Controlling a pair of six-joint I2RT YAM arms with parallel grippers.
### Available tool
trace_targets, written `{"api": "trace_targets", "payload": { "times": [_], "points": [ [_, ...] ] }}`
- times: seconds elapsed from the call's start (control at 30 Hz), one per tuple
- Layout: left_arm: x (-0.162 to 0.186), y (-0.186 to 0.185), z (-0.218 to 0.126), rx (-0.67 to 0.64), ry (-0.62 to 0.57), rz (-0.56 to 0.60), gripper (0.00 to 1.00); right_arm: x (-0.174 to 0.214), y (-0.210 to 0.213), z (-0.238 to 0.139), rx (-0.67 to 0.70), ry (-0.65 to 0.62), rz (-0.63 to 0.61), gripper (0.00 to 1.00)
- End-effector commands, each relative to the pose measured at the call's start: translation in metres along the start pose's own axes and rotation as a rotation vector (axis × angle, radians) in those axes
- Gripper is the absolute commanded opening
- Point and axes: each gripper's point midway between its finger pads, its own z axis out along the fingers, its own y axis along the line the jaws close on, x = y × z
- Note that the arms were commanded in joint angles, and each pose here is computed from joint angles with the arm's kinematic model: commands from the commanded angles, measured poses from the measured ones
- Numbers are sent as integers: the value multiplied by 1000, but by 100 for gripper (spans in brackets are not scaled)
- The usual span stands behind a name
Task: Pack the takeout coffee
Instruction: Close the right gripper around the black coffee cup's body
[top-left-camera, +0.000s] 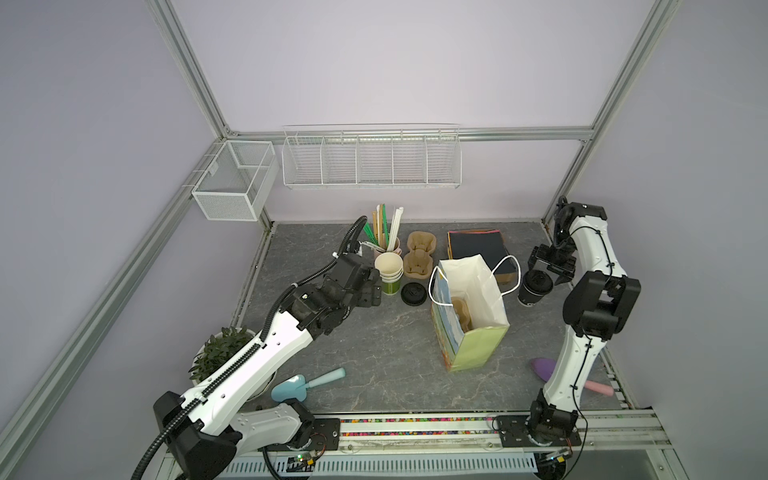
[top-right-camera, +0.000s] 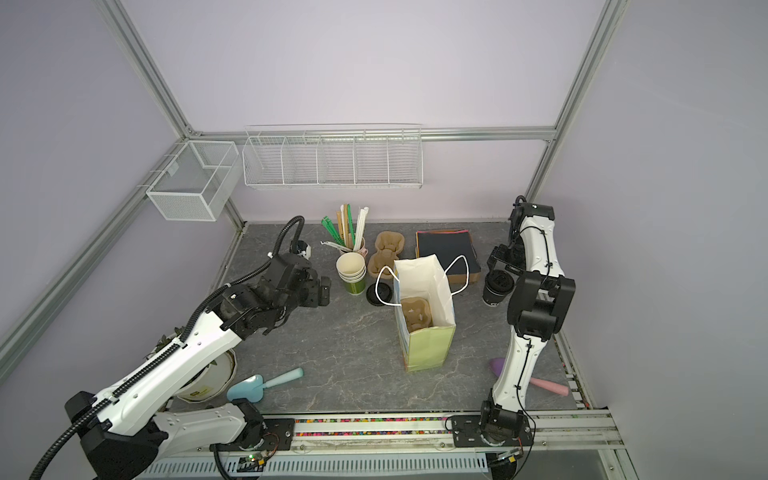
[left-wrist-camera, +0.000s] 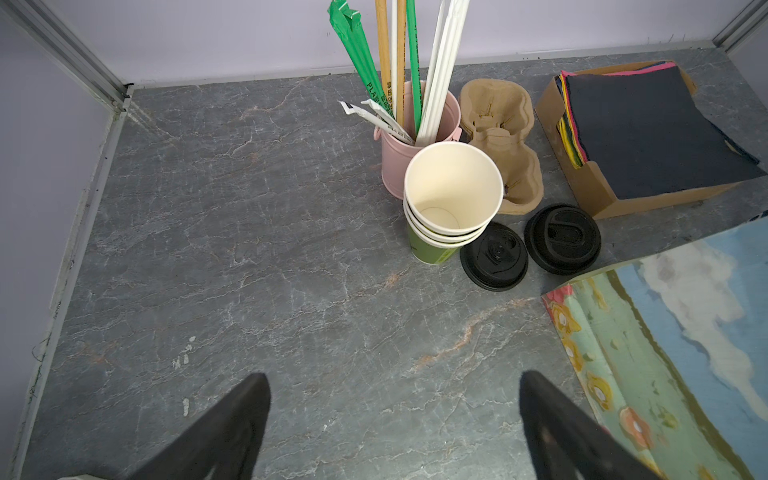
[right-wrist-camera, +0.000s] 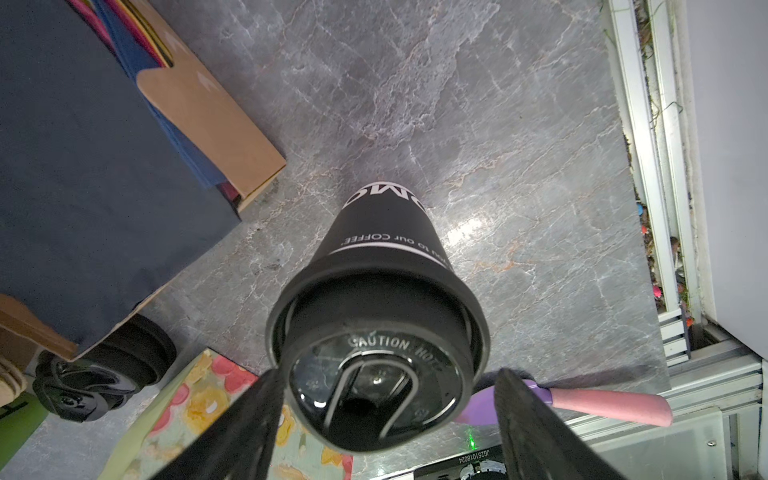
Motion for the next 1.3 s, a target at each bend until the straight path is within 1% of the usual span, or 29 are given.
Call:
{"api": "trace_targets", "payload": {
  "times": [0.0, 0.13, 0.33, 0.43, 0.67, 0.97, 1.13, 1.27],
  "points": [
    [-6, 3, -4, -14, -4, 15, 94, 2, 2, 11, 10, 32, -17, 82],
    [-6, 3, -3, -16, -2, 16, 93, 0, 6, 5, 11, 13, -26, 83],
    [-6, 3, -3, -14, -2, 17, 94, -2, 14, -10, -34, -27, -27, 86],
    [-6, 3, -4, -14, -5, 15, 94, -1, 13, -13, -28, -34, -28, 86],
    [-5, 3, -3, -15, -2, 19, 93, 2, -3, 3, 66, -1, -23, 86],
    [-5, 3, -3, -18, -3, 21, 93, 2, 4, 8, 30, 13, -27, 83],
    [-5, 3, -2, -21, -1, 22, 93, 2, 2, 14, 52, 25, -27, 83],
    [-5, 3, -2, -21, -1, 22, 93, 2, 4, 17, 42, 27, -28, 82]
  ]
}}
